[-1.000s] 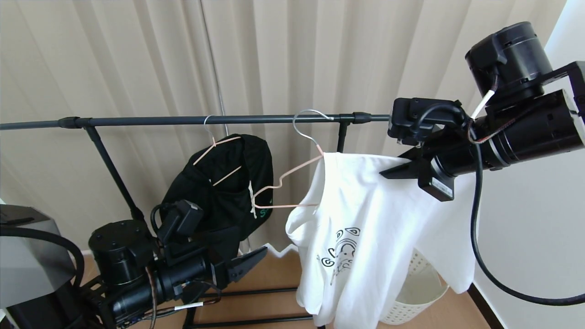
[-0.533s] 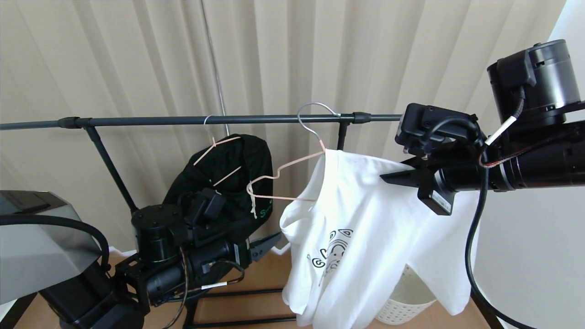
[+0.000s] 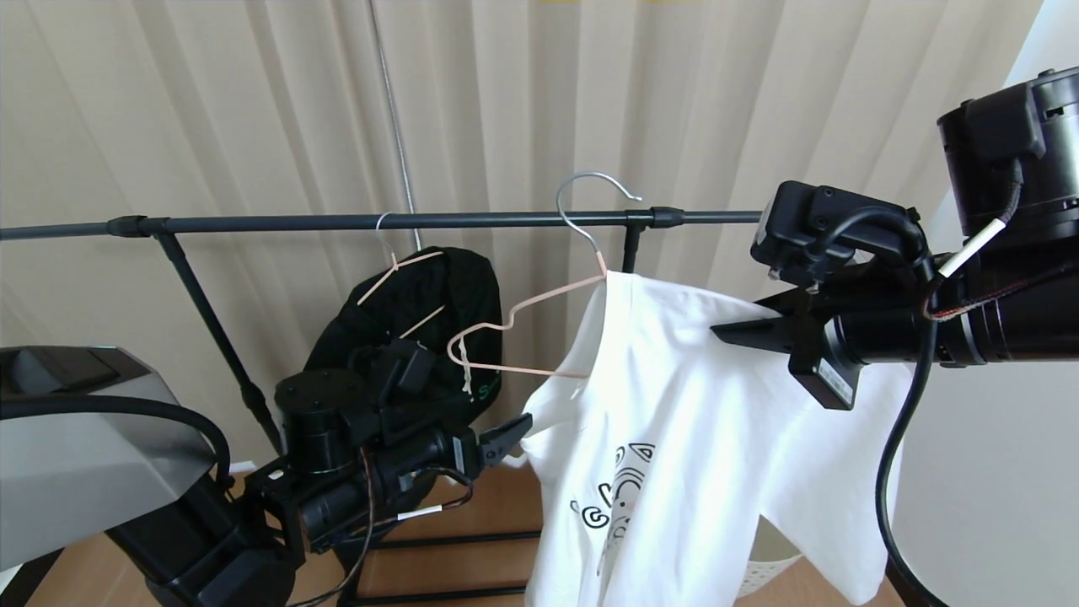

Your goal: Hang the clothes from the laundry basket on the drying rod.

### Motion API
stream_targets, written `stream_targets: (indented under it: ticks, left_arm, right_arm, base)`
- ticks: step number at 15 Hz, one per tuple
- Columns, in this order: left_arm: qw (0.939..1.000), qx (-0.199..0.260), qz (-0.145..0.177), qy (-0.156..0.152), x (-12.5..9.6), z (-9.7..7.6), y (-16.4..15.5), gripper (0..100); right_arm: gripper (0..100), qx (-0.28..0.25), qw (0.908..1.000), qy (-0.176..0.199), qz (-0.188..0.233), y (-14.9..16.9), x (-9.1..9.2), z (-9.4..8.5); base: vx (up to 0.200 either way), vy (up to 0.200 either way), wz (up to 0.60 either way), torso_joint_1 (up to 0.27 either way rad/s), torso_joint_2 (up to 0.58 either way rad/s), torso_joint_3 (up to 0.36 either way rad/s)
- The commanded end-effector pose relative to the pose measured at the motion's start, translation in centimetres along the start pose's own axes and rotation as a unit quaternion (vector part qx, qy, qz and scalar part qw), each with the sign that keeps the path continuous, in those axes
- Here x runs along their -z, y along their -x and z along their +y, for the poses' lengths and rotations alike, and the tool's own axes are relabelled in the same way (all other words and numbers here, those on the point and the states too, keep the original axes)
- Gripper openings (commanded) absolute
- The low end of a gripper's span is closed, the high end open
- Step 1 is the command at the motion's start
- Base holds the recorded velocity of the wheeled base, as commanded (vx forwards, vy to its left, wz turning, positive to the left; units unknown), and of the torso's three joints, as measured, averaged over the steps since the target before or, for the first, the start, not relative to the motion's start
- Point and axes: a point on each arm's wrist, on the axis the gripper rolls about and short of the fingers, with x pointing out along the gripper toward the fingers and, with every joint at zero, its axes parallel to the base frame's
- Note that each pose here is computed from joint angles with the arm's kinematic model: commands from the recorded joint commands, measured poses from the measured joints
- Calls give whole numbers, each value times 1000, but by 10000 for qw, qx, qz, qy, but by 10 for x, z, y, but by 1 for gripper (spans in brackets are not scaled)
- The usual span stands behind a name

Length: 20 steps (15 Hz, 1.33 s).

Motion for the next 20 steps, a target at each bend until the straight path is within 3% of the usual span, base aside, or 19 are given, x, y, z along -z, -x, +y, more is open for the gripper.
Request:
stream_targets:
  ticks: [1, 7, 13, 15, 16, 20]
  left_arm:
    - [10000, 41, 43, -13, 3, -3, -2, 100]
    - [9998, -134, 89, -90, 11, -9, -13, 100]
    - [9995, -274, -89, -161, 5, -8, -21, 100]
    - [9983, -478, -30, -327, 10, -6, -22, 100]
    - [9979, -508, 16, -401, 12, -7, -20, 0]
    - [9981, -402, -33, -476, 14, -14, -17, 0]
  right_arm:
    - [0, 18, 10000, 5, -11, 3, 0, 1]
    - [0, 107, 9999, 52, -76, 10, -5, 5]
    - [0, 74, 9999, 81, -117, 12, -7, 8]
    - [0, 85, 9998, 67, -147, 14, -7, 8]
    - [0, 86, 9999, 51, -136, 13, -7, 8]
    - [0, 55, 10000, -5, -56, 9, -5, 9]
  base:
    - [0, 0, 0, 0, 0, 0]
    - [0, 0, 0, 0, 0, 0]
    - [0, 0, 0, 0, 0, 0]
    - [0, 0, 0, 0, 0, 0]
    - [0, 0, 0, 0, 0, 0]
    - [0, 0, 0, 0, 0, 0]
